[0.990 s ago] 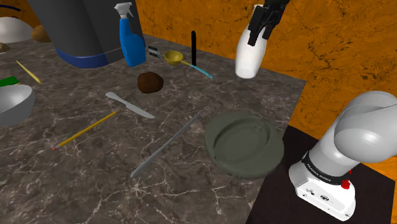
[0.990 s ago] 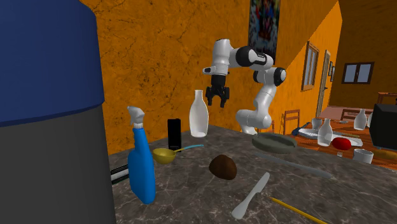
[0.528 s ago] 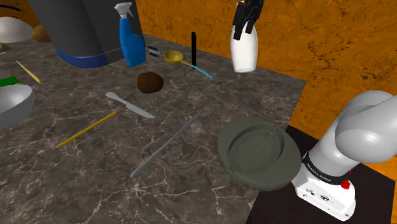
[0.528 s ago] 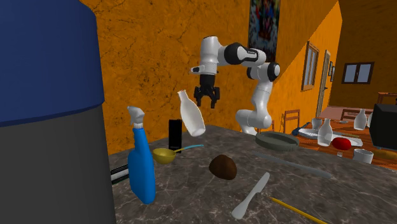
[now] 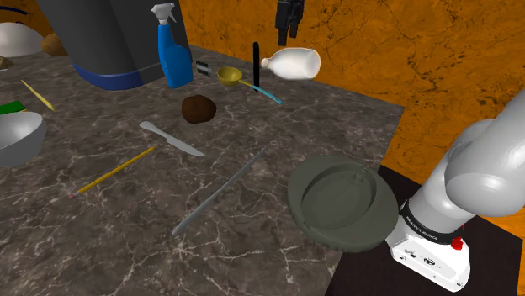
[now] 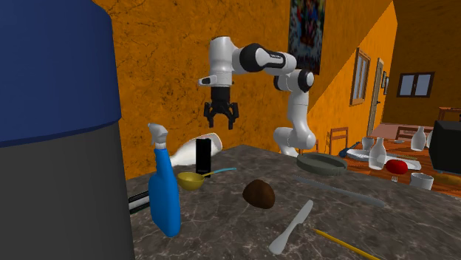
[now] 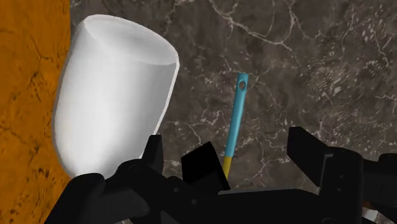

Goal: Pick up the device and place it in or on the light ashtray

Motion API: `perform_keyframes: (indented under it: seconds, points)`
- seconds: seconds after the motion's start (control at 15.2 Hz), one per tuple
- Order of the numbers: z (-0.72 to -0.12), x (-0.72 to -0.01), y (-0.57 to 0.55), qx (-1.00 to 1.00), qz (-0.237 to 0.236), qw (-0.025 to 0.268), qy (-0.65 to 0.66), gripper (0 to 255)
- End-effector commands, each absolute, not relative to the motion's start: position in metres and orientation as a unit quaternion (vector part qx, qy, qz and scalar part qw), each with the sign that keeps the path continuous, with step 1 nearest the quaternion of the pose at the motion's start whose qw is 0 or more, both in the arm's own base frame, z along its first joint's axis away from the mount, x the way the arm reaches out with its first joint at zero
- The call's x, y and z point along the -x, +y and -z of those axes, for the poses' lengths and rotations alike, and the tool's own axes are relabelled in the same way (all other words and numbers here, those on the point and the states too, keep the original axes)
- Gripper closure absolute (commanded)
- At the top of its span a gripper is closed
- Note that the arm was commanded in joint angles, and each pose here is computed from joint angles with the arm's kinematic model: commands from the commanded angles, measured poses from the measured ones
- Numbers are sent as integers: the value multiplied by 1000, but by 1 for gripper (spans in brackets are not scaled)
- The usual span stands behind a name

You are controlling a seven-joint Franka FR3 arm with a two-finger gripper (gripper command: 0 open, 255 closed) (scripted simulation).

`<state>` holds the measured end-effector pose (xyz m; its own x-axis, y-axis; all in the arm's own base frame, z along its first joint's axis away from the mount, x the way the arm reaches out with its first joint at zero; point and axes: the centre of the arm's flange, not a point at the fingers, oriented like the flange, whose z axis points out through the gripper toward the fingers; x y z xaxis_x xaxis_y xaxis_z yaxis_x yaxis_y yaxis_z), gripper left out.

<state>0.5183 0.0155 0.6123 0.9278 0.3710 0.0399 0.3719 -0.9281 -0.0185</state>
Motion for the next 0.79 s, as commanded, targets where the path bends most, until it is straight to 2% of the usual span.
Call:
perform_keyframes:
  seconds: [0.0, 0.4, 0.73]
  points:
    - [-607, -547, 20, 976, 10, 13, -217, 0]
    - [-598, -628, 48, 955, -13, 14, -295, 0]
    - [-576, -634, 51, 953, -15, 14, -302, 0]
